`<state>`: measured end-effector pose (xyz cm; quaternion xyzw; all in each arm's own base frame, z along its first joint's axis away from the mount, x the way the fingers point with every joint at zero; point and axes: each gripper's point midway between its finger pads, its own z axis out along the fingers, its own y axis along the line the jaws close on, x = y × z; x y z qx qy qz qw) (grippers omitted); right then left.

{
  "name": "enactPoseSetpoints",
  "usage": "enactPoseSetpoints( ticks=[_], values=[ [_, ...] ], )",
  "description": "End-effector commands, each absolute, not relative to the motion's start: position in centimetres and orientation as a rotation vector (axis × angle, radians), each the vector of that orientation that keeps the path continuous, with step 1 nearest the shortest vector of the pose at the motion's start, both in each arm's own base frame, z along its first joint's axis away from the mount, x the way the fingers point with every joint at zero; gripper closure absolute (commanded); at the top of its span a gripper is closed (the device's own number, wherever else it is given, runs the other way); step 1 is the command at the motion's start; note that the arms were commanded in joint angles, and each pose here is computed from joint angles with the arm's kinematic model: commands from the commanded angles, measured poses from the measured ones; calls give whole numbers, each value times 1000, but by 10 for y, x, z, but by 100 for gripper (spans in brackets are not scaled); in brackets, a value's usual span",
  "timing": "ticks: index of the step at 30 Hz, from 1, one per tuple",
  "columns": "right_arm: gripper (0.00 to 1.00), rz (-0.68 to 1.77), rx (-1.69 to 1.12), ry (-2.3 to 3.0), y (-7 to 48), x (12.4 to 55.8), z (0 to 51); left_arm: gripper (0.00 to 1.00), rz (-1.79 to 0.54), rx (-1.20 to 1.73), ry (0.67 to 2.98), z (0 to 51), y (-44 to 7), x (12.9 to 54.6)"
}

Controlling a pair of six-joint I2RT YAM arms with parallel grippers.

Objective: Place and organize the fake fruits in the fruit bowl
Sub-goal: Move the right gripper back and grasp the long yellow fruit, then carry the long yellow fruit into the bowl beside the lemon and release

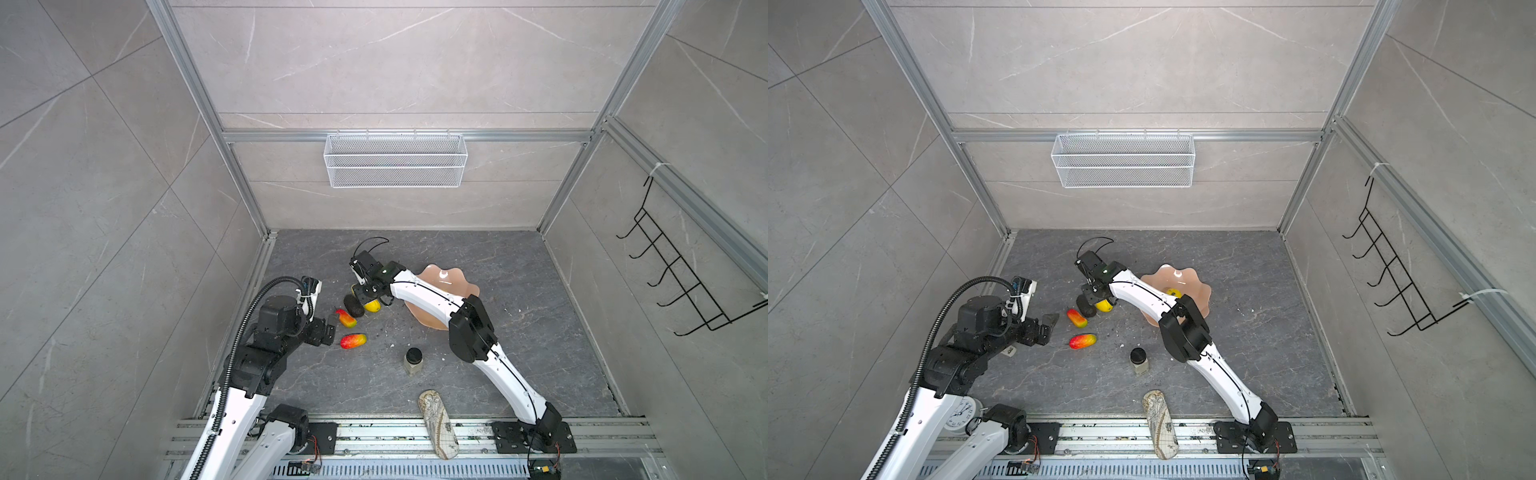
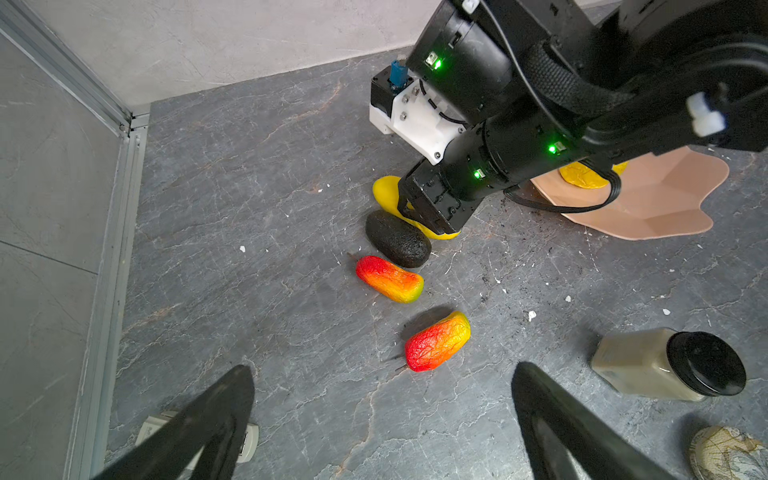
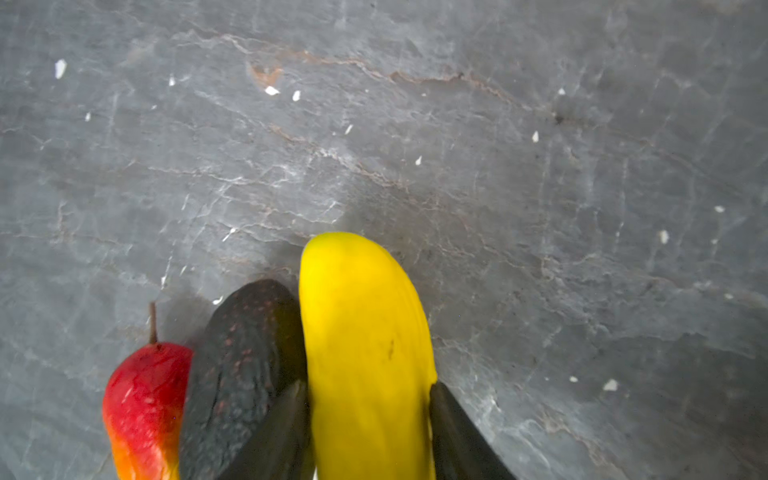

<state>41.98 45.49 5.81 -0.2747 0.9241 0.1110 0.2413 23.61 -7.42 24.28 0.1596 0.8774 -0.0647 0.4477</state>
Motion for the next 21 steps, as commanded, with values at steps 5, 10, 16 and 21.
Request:
enactPoseSetpoints(
  ticks=[5, 10, 16, 21],
  values=[
    [52, 254, -747, 2606, 445, 416, 32, 0, -164, 399, 2136, 249, -75, 236],
    [75, 269, -761, 2574, 445, 416, 55, 0, -163, 397, 2135, 249, -74, 236],
    [95, 286, -771, 2399, 432, 414, 157, 0, -155, 396, 2135, 249, -73, 236],
    [97, 246, -692, 2278, 387, 409, 227, 0, -153, 395, 2140, 248, -73, 236]
  ],
)
